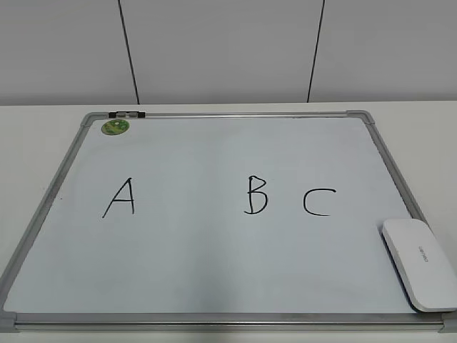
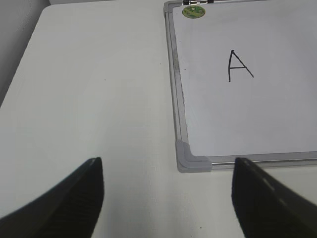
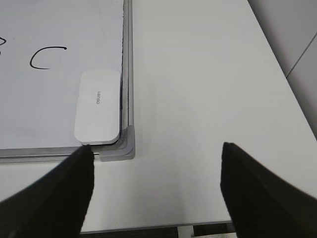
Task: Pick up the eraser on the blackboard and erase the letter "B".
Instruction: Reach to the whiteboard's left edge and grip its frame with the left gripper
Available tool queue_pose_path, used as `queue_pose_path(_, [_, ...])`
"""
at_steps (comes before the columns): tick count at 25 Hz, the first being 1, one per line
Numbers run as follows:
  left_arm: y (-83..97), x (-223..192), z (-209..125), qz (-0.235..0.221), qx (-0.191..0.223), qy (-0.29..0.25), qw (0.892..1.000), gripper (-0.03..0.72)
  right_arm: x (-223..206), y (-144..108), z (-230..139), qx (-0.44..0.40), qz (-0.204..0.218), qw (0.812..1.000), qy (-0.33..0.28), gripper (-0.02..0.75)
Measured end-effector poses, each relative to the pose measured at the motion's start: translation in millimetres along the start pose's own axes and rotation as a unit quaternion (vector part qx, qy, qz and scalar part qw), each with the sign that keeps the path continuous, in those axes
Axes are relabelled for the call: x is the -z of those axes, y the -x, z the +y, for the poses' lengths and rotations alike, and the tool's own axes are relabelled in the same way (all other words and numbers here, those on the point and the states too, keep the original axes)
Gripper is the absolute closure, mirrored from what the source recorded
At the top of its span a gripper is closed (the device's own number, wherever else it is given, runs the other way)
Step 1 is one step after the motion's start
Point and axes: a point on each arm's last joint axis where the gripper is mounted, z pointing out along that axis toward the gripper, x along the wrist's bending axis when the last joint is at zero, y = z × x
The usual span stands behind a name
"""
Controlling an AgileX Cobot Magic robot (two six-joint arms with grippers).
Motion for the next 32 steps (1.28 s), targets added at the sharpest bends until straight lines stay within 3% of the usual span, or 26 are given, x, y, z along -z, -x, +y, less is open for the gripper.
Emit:
queue_pose_path(16, [0.0, 0, 0, 0.0, 0.0, 0.0, 1.0, 0.101, 0, 0, 0, 0.0, 0.0, 1.0, 0.0, 0.148])
queue_pose_path(21, [-0.3, 5, 23, 0.001, 0.0, 0.059, 0.998, 0.101, 0, 0, 0, 0.0, 0.0, 1.0, 0.0, 0.148])
queue_pose_path(24, [-0.9, -10, 50, 0.002, 0.001, 0.073, 0.997, 0.1, 0, 0, 0, 0.0, 0.0, 1.0, 0.0, 0.148])
queue_pose_path(27, [-1.6, -40, 71, 0.002, 0.002, 0.053, 0.999, 0.101, 0, 0, 0, 0.0, 0.0, 1.0, 0.0, 0.148])
queue_pose_path(32, [-0.7, -102, 101, -0.01, 0.022, -0.027, 0.999, 0.101, 0, 0, 0, 0.0, 0.0, 1.0, 0.0, 0.148])
